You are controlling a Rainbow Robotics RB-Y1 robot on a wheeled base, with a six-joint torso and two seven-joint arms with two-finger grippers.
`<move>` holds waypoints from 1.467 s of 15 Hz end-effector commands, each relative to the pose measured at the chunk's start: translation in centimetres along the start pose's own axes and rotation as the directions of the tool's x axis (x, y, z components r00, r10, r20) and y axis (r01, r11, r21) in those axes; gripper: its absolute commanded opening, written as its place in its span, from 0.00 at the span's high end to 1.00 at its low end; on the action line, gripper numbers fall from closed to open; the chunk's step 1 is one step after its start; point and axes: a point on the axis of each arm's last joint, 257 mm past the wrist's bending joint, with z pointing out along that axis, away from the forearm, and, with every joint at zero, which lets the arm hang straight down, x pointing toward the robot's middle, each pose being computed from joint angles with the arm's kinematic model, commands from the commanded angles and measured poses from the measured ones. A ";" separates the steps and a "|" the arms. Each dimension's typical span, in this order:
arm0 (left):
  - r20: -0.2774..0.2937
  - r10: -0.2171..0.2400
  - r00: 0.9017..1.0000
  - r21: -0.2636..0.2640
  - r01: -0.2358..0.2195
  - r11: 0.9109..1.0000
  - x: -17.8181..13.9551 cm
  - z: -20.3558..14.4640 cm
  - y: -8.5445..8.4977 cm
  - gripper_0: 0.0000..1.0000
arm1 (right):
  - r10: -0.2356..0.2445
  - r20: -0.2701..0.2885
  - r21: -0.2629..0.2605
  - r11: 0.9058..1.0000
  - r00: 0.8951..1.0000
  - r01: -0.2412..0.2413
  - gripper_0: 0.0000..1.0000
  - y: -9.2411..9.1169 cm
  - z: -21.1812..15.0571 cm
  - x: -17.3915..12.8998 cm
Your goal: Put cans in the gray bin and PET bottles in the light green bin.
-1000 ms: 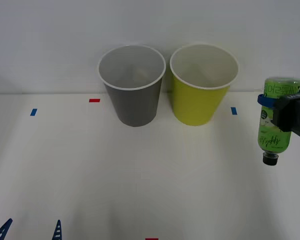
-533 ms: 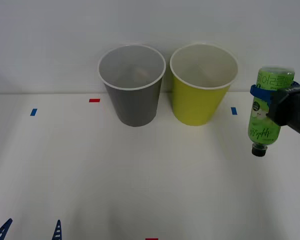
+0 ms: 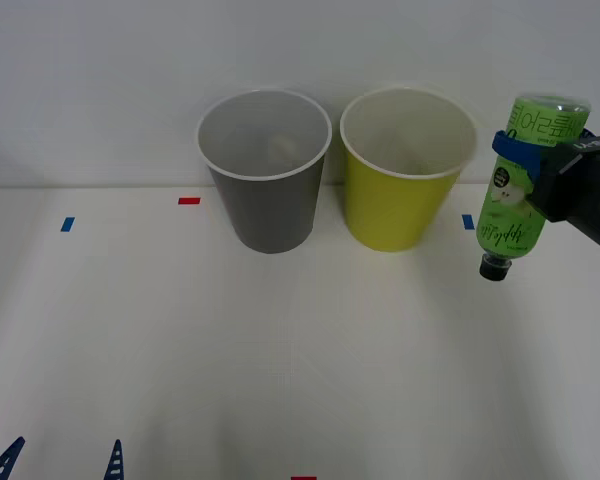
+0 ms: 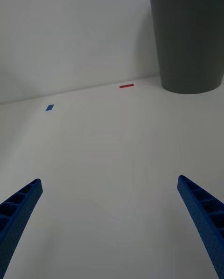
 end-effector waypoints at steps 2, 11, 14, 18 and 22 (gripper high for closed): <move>0.000 0.000 1.000 0.000 0.000 1.000 0.0 0.0 0.0 0.00 | 0.073 0.054 0.004 0.997 0.996 -0.073 1.00 0.1 0.2 -2.3; 0.000 0.000 1.000 0.000 0.000 1.000 0.0 0.0 0.0 0.00 | 0.033 0.357 -0.021 0.999 0.933 -0.028 1.00 2.3 -0.6 -13.2; 0.000 0.000 1.000 0.000 0.000 1.000 0.0 0.0 0.0 0.00 | 0.020 0.413 -0.039 0.999 0.911 -0.004 1.00 2.3 0.4 -15.4; 0.000 0.000 1.000 0.000 0.000 1.000 0.0 0.0 0.0 0.00 | -0.008 0.415 -0.011 1.000 0.910 0.014 1.00 0.0 3.0 -15.2; 0.000 0.000 1.000 0.000 0.000 1.000 0.0 0.0 0.0 0.00 | -0.054 0.389 0.026 0.999 0.920 0.048 1.00 -2.0 5.4 -13.8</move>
